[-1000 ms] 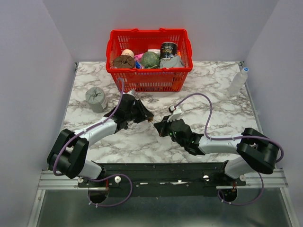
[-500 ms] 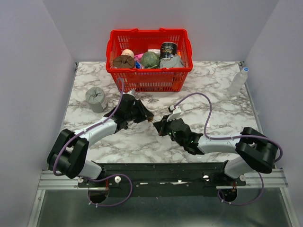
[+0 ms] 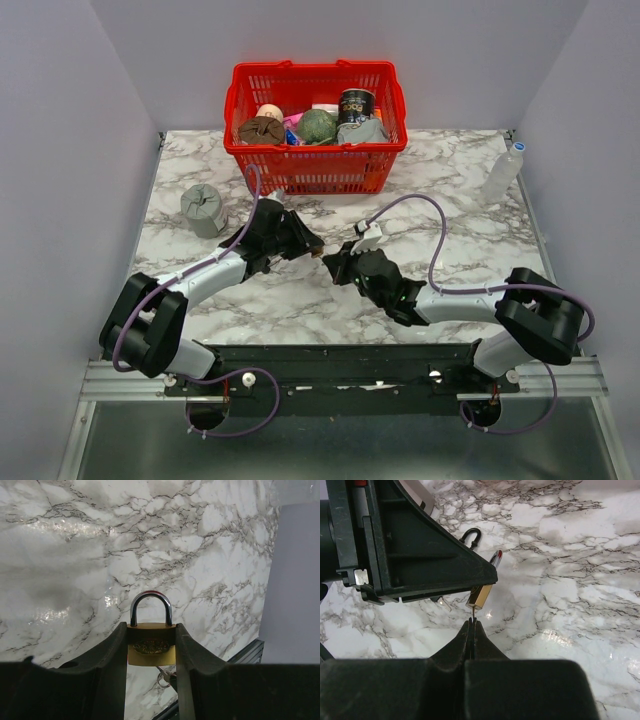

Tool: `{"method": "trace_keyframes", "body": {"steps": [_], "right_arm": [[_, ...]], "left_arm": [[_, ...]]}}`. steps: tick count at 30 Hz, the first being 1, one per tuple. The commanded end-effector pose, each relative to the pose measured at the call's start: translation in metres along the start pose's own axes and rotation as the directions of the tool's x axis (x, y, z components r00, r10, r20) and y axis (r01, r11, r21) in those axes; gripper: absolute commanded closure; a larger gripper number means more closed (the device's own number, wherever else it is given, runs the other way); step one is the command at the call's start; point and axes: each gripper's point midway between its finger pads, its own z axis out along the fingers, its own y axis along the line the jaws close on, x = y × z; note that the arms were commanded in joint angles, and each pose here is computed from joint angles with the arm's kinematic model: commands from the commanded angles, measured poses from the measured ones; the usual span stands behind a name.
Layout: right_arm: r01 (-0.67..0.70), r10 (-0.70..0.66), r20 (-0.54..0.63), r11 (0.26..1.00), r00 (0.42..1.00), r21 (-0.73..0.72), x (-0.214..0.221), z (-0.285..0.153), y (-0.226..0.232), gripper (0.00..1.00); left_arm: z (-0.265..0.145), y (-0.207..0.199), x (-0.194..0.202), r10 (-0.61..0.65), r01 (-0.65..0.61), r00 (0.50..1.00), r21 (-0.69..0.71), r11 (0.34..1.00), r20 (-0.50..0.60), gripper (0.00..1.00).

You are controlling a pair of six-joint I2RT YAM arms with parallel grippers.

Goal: Unlock with the key

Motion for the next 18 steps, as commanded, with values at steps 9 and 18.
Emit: {"method": "trace_keyframes", "body": {"steps": [9, 18], "right_arm": [[-0.042, 0.04, 0.083, 0.999, 0.996, 0.023, -0.015, 0.008, 0.002, 0.99], [-0.046, 0.044, 0.073, 0.998, 0.996, 0.032, -0.007, 0.02, 0.003, 0.99]], "left_arm": [[-0.004, -0.008, -0.003, -0.034, 0.034, 0.999, 0.045, 0.998, 0.02, 1.0], [-0.006, -0.009, -0.007, -0.057, 0.055, 0.998, 0.06, 0.997, 0.027, 1.0]]}}
